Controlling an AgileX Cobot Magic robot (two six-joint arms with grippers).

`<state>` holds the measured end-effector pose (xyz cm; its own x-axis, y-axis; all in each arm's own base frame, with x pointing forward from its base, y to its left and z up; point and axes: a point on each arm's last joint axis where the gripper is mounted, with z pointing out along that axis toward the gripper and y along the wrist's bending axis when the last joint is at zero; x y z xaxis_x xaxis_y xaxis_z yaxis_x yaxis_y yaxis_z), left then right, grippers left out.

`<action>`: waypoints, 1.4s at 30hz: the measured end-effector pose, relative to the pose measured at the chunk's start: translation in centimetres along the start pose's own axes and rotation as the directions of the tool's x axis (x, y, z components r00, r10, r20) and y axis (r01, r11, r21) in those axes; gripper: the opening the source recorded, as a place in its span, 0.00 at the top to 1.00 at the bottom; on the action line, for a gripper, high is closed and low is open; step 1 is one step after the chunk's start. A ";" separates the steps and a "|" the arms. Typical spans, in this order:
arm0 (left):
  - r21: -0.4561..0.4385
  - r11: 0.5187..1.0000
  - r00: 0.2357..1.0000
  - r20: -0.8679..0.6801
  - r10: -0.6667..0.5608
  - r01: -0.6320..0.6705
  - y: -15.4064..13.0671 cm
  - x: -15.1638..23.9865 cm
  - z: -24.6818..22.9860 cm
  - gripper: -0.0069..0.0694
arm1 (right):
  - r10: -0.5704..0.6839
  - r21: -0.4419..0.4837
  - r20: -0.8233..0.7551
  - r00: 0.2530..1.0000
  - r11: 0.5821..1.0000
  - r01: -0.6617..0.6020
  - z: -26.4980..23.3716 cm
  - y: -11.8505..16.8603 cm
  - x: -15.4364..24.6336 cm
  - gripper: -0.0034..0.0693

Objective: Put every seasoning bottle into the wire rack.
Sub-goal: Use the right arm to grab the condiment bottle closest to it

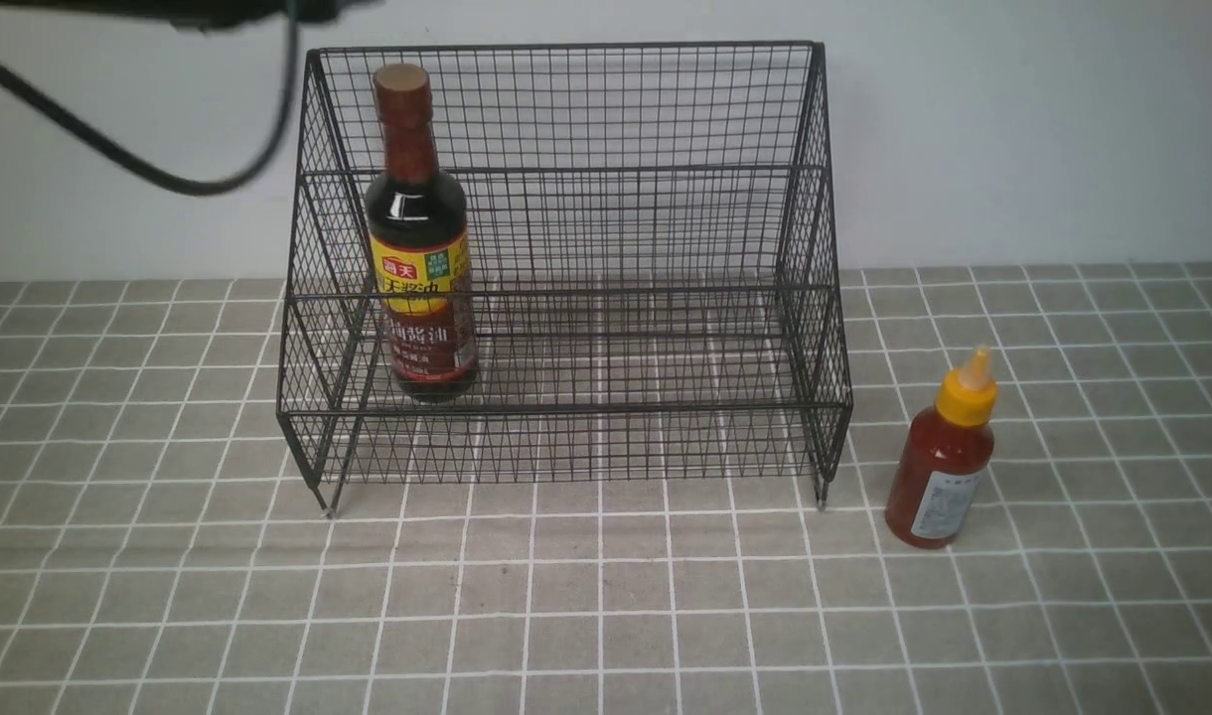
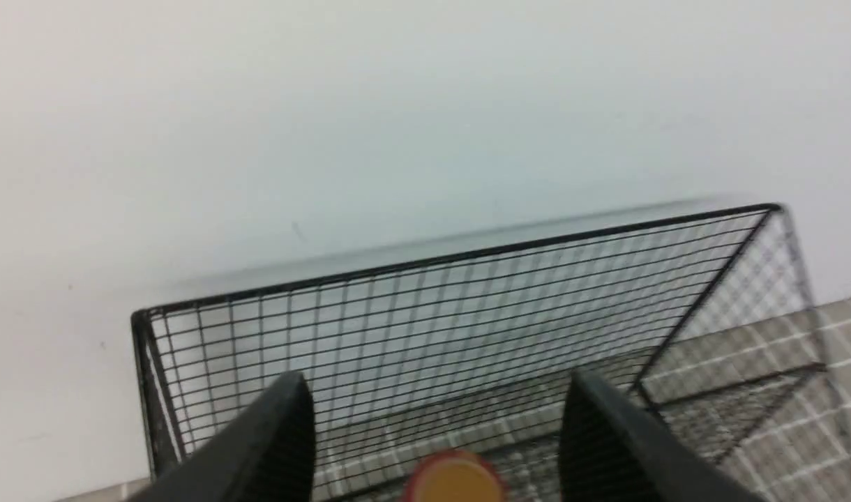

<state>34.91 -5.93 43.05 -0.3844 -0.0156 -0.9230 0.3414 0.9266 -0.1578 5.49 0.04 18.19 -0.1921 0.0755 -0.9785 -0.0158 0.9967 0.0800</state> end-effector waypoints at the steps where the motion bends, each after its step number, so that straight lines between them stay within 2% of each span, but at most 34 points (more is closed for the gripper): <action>1: 0.011 1.000 1.000 -0.002 0.009 -0.009 -0.4 -0.3 -0.9 0.42 | 0.000 0.000 0.000 1.000 1.000 0.000 0.0 0.0 0.0 0.97; 2: 0.019 1.000 1.000 -0.003 0.022 -0.022 -0.8 -0.5 -1.9 0.48 | 0.000 0.000 0.000 1.000 1.000 0.000 0.0 0.0 0.0 0.97; 3: 0.021 0.999 1.000 -0.003 0.024 -0.024 -0.9 -0.6 -2.1 0.48 | 0.000 0.000 0.000 1.000 1.000 0.000 0.0 0.0 0.0 0.97; 6: 0.044 0.996 0.997 -0.031 0.075 -0.073 -2.4 -1.1 -6.2 0.78 | 0.001 0.000 0.000 1.000 1.000 -0.001 0.0 0.0 0.0 0.97; 8: 0.052 0.995 0.995 -0.041 0.092 -0.090 -3.2 -1.2 -8.7 0.87 | 0.001 0.000 0.000 1.000 1.000 -0.001 0.0 0.0 0.0 0.97; 10: 0.059 0.995 0.995 -0.050 0.086 -0.083 -3.8 -0.7 -10.5 0.90 | 0.001 0.000 0.000 1.000 1.000 -0.001 0.0 0.0 0.0 0.97; 13: 0.063 0.996 0.997 -0.053 0.060 -0.056 -4.5 0.8 -13.0 0.92 | 0.001 0.000 0.000 1.000 1.000 -0.001 0.0 0.0 0.0 0.97; 15: 0.063 0.997 0.997 -0.063 0.042 -0.038 -5.3 4.0 -15.9 0.92 | 0.001 0.000 0.000 1.000 1.000 -0.001 0.0 0.0 0.0 0.97; 20: 0.044 0.999 0.999 -0.037 0.026 -0.024 -5.9 9.9 -19.4 0.92 | 0.001 0.000 0.000 1.000 1.000 -0.001 0.0 0.0 0.0 0.97; 25: 0.036 0.998 0.993 0.102 0.056 -0.060 -7.1 15.6 -24.5 0.92 | 0.001 0.000 0.000 1.000 1.000 -0.001 0.0 0.0 0.0 0.97; 29: 0.026 0.993 0.974 0.201 0.105 -0.113 -7.8 18.4 -27.4 0.92 | 0.001 0.000 0.000 1.000 1.000 -0.001 0.0 0.0 0.0 0.97; 32: -0.021 0.985 0.946 0.274 0.172 -0.173 -8.0 20.1 -29.2 0.92 | 0.001 0.000 0.000 1.000 1.000 -0.001 0.0 0.0 0.0 0.97; 33: -0.031 0.983 0.943 0.280 0.181 -0.180 -7.9 20.3 -29.3 0.92 | 0.001 0.000 0.000 1.000 1.000 -0.001 0.0 0.0 0.0 0.97; 35: -0.103 0.974 0.925 0.307 0.226 -0.203 -7.6 21.3 -29.7 0.92 | 0.001 0.000 0.000 1.000 1.000 -0.001 0.0 0.0 0.0 0.97; 38: -0.141 0.966 0.917 0.311 0.251 -0.217 -7.1 22.0 -29.3 0.92 | 0.001 0.000 0.000 1.000 1.000 -0.001 0.0 0.0 0.0 0.97; 42: -0.218 0.954 0.930 0.259 0.260 -0.206 -5.4 23.8 -26.8 0.92 | 0.001 0.000 0.000 1.000 1.000 -0.001 0.0 0.0 0.0 0.97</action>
<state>0.90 -1.22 31.35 -0.0472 0.1289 -0.9905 0.2179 0.9691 0.1157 5.49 0.04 18.19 -0.1922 0.0764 -0.9784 -0.0159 0.9966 0.0809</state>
